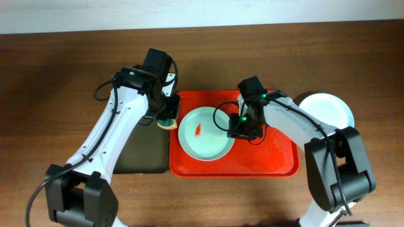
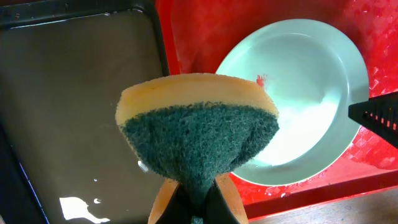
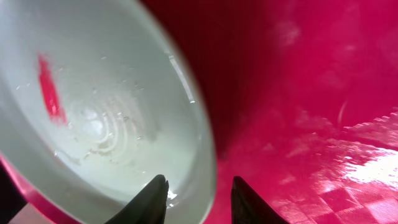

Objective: Clean dirty plates on tray and stack at the side
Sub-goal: 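Lift the sponge with the left gripper and carry it over the pale green plate, then scrub the pale green plate with the sponge while the right gripper holds its rim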

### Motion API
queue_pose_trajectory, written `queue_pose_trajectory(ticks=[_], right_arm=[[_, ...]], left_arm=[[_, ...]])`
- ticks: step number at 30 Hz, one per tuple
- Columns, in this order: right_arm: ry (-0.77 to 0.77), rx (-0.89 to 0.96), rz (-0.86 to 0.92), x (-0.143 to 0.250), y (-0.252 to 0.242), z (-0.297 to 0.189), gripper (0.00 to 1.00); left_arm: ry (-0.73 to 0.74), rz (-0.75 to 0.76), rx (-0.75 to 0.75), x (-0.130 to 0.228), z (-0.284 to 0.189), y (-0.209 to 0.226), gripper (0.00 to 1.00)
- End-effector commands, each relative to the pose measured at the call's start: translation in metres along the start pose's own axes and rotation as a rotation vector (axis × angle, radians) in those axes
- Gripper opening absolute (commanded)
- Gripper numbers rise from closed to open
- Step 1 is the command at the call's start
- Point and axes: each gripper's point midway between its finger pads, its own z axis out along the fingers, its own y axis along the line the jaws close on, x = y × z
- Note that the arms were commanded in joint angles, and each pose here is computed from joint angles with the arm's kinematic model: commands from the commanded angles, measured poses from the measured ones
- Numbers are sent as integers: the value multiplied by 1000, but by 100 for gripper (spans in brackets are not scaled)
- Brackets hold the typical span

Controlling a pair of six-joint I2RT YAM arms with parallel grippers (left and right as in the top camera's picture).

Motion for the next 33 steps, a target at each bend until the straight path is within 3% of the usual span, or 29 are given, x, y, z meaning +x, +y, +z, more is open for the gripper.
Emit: queue_pose_trajectory(ticks=[1, 3, 6, 9, 10, 11, 12, 14, 15, 19, 21, 23, 26, 33], right_arm=[[-14, 47, 30, -1, -9, 4, 35], [-22, 44, 27, -3, -8, 4, 28], [0, 40, 33, 2, -8, 4, 4], [-1, 36, 32, 2, -7, 4, 6], [-2, 36, 32, 2, -7, 4, 24], [-3, 37, 32, 2, -7, 4, 32], [-6, 38, 31, 1, -7, 4, 30], [-8, 37, 30, 1, -7, 4, 14], [-6, 37, 30, 1, -7, 4, 12], [-3, 37, 11, 4, -1, 6, 12], [-8, 33, -2, 4, 3, 7, 21], [-12, 31, -5, 3, 3, 8, 24], [-12, 31, -5, 3, 3, 8, 4], [-12, 31, -5, 3, 3, 8, 4]], left_arm=[[14, -9, 19, 2, 3, -3, 0], [9, -8, 37, 1, 4, -7, 0], [27, -8, 42, 0, 12, -8, 0], [82, 14, 62, 3, 36, -20, 0], [95, 26, 70, 4, 44, -26, 0], [101, 43, 87, 4, 52, -36, 0], [96, 53, 88, 3, 53, -39, 0], [72, 70, 91, -2, 55, -46, 0], [67, 74, 93, -4, 57, -47, 0], [116, 72, 85, 3, 75, -49, 0], [141, 76, 80, 6, 87, -50, 0], [137, 78, 82, 4, 88, -51, 0], [144, 80, 80, 5, 91, -52, 0], [185, 86, 61, 10, 117, -52, 0]])
